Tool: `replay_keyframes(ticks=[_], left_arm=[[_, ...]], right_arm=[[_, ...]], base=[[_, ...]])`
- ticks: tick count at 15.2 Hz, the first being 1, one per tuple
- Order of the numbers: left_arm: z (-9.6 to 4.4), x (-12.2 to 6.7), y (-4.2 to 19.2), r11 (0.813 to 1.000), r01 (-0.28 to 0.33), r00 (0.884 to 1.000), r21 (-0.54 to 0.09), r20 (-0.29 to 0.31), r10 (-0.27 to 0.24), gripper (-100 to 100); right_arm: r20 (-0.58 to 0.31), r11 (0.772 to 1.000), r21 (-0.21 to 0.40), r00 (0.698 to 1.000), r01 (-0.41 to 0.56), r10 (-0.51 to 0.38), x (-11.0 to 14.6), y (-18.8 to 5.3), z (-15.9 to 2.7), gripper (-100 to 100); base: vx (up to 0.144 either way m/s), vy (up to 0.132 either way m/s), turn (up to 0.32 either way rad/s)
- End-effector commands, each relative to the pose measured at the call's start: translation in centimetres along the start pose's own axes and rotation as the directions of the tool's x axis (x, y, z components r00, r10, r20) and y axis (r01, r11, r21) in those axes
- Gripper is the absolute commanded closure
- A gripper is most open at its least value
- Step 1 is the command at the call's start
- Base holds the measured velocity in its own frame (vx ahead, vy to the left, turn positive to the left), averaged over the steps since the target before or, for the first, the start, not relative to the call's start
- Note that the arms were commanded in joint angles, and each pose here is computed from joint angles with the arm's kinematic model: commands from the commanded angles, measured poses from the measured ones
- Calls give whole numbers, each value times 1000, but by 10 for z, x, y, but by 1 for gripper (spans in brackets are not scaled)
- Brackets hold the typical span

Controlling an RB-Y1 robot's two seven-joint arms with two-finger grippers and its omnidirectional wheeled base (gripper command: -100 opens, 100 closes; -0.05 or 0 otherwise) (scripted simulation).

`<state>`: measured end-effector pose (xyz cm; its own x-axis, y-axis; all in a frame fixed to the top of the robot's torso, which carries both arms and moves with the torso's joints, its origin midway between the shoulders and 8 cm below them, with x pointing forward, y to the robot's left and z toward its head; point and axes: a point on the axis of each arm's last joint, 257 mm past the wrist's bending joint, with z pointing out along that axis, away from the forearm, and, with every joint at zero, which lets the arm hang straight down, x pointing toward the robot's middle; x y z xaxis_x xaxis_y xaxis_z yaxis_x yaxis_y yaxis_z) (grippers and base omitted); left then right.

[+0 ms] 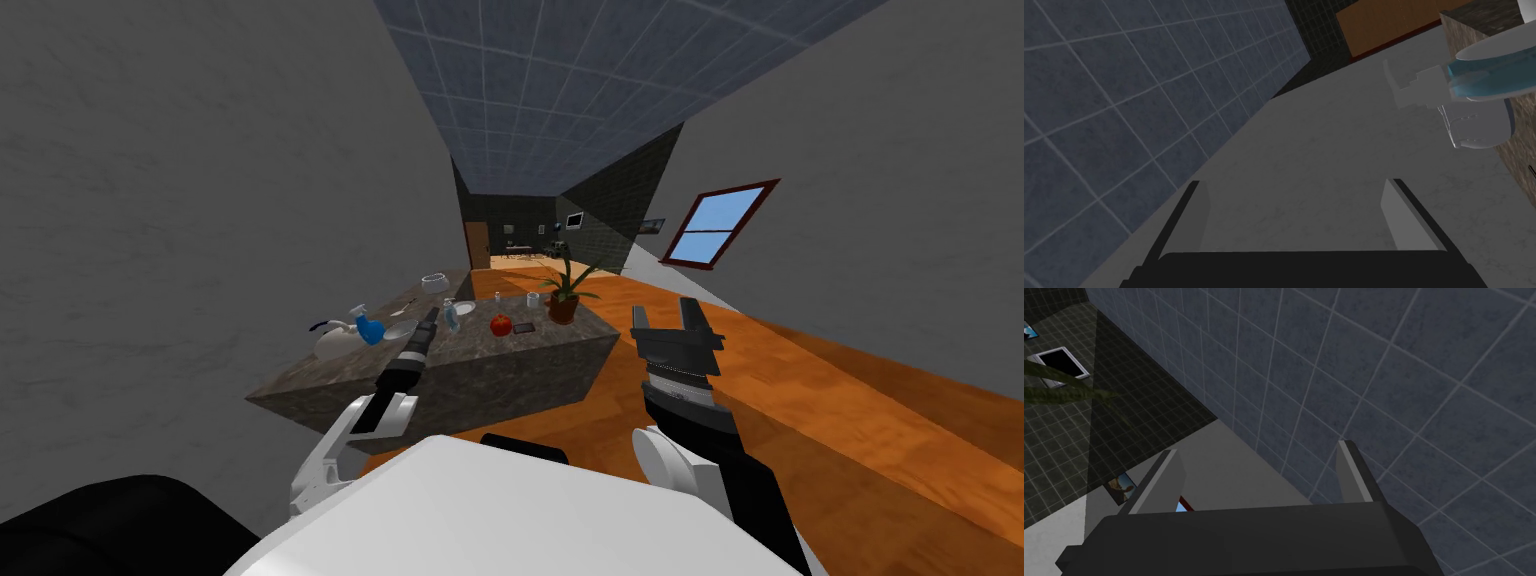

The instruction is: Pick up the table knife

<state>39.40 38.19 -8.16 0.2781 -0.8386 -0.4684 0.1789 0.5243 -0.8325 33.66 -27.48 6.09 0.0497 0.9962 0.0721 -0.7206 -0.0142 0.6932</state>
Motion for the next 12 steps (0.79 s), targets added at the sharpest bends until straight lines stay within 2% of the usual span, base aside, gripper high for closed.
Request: replay_keyframes(ticks=[1, 2, 3, 5, 6, 8, 9, 12], left_arm=[[0, -6, 15, 998, -21, 1000, -52, 3, 21, -100], [0, -6, 16, 998, -21, 1000, -56, 3, 21, -100], [1, -15, 28, 995, -48, 999, -92, 10, 49, -100], [0, -15, 35, 992, -48, 999, -120, 9, 49, -100], [0, -26, 46, 986, -74, 997, -150, 17, 77, -100], [-1, -26, 55, 980, -73, 997, -186, 15, 77, -100], [-1, -38, 66, 971, -97, 994, -218, 24, 105, -100], [-4, -38, 76, 962, -95, 994, -255, 22, 104, -100]], right_arm=[[0, 1000, 0, 1000, 0, 0, 0, 0, 0, 0], [0, 1000, 0, 1000, 0, 0, 0, 0, 0, 0], [0, 1000, 0, 1000, 0, 0, 0, 0, 0, 0], [0, 1000, 0, 1000, 0, 0, 0, 0, 0, 0], [0, 1000, 0, 1000, 0, 0, 0, 0, 0, 0], [0, 1000, 0, 1000, 0, 0, 0, 0, 0, 0], [0, 1000, 0, 1000, 0, 0, 0, 0, 0, 0], [0, 1000, 0, 1000, 0, 0, 0, 0, 0, 0]], base=[[-57, -1, -208], [-42, 2, -99], [-56, -4, -195], [-51, 0, -176], [-43, -6, -204], [-42, -1, -157], [-40, -6, -236], [-38, -4, -90]])
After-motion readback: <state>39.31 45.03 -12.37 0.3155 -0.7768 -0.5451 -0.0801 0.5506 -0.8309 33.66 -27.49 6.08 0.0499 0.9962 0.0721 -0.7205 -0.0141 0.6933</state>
